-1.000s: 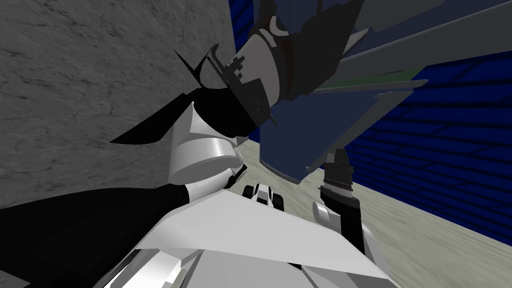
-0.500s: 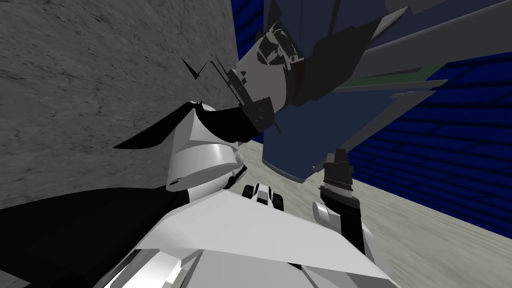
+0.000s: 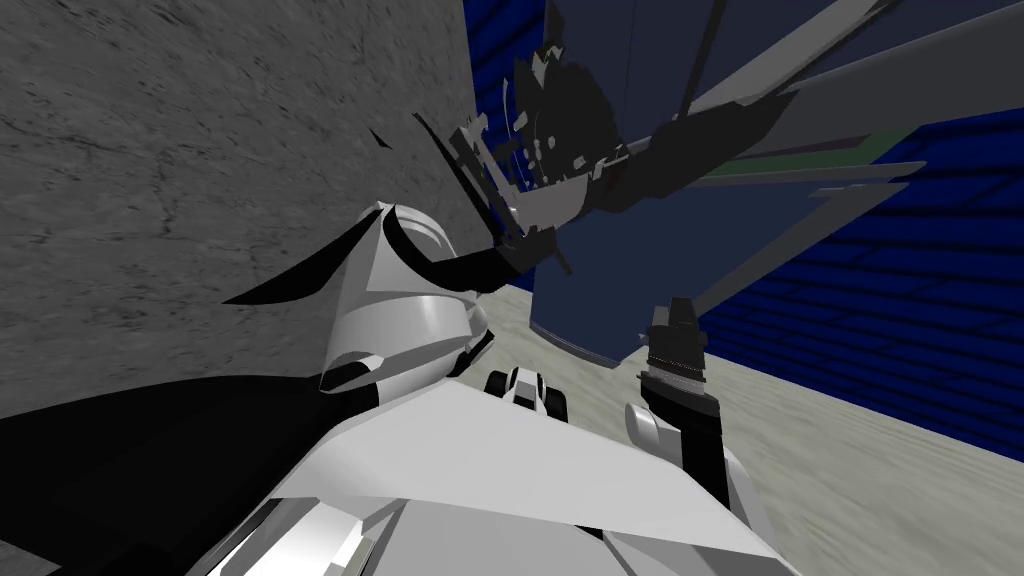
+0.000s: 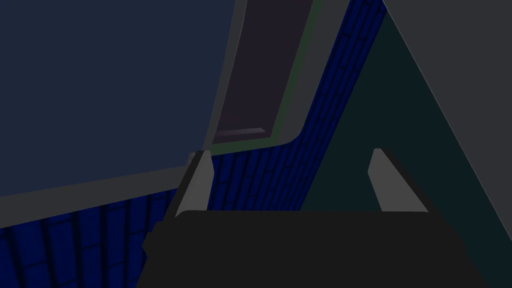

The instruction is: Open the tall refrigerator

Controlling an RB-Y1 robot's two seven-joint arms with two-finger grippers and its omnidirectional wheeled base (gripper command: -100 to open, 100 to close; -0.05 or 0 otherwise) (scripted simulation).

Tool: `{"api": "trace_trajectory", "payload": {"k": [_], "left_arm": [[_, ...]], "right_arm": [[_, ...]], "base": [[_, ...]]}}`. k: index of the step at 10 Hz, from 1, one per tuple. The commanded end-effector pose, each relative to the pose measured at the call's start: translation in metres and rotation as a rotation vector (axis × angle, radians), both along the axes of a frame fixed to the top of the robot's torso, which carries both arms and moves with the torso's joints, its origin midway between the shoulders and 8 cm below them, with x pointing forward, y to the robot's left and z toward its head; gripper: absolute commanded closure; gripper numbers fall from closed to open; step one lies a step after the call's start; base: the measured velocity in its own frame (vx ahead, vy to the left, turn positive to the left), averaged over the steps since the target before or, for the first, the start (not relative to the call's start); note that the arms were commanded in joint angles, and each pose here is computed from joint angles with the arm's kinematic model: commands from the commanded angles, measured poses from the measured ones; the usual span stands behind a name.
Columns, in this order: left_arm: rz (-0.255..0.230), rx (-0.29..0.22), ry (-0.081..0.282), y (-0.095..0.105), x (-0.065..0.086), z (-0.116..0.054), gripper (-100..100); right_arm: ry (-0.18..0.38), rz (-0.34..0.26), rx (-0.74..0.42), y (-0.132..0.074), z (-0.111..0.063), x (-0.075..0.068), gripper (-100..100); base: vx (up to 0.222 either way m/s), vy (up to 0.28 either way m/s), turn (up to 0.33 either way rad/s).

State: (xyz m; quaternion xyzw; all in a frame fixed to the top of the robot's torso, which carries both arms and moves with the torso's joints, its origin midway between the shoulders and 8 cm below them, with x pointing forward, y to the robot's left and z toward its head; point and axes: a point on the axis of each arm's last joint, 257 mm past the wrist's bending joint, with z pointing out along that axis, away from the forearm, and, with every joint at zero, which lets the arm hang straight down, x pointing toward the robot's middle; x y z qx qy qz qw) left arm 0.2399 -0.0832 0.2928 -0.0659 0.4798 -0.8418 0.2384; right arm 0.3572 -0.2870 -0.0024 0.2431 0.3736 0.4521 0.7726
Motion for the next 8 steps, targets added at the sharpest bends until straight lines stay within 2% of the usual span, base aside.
{"api": "trace_trajectory", "payload": {"k": [1, 2, 3, 5, 6, 7, 8], "left_arm": [[-0.031, -0.027, -0.012, 0.002, -0.008, 0.009, 100], [-0.055, -0.031, -0.013, 0.000, -0.013, 0.010, 100], [-0.055, -0.031, -0.013, 0.000, -0.013, 0.010, 100], [-0.104, -0.037, -0.013, -0.004, -0.024, 0.011, 100], [-0.104, -0.037, -0.013, -0.004, -0.024, 0.011, 100], [-0.107, -0.012, -0.005, -0.016, -0.019, 0.014, -100], [-0.106, -0.011, -0.006, -0.019, -0.016, 0.020, -100]], "right_arm": [[0.000, 0.000, 0.000, 0.000, 0.000, 0.000, 0], [0.000, 0.000, 0.000, 0.000, 0.000, 0.000, 0], [0.000, 0.000, 0.000, 0.000, 0.000, 0.000, 0], [0.000, 0.000, 0.000, 0.000, 0.000, 0.000, 0], [0.000, 0.000, 0.000, 0.000, 0.000, 0.000, 0], [0.000, 0.000, 0.000, 0.000, 0.000, 0.000, 0], [0.000, 0.000, 0.000, 0.000, 0.000, 0.000, 0]], "base": [[0.029, 0.275, -0.104], [0.027, 0.289, -0.148], [0.033, 0.241, -0.050], [0.044, 0.276, -0.115], [-0.004, 0.251, -0.067], [-0.021, 0.113, -0.022], [-0.032, 0.025, -0.012]]}}
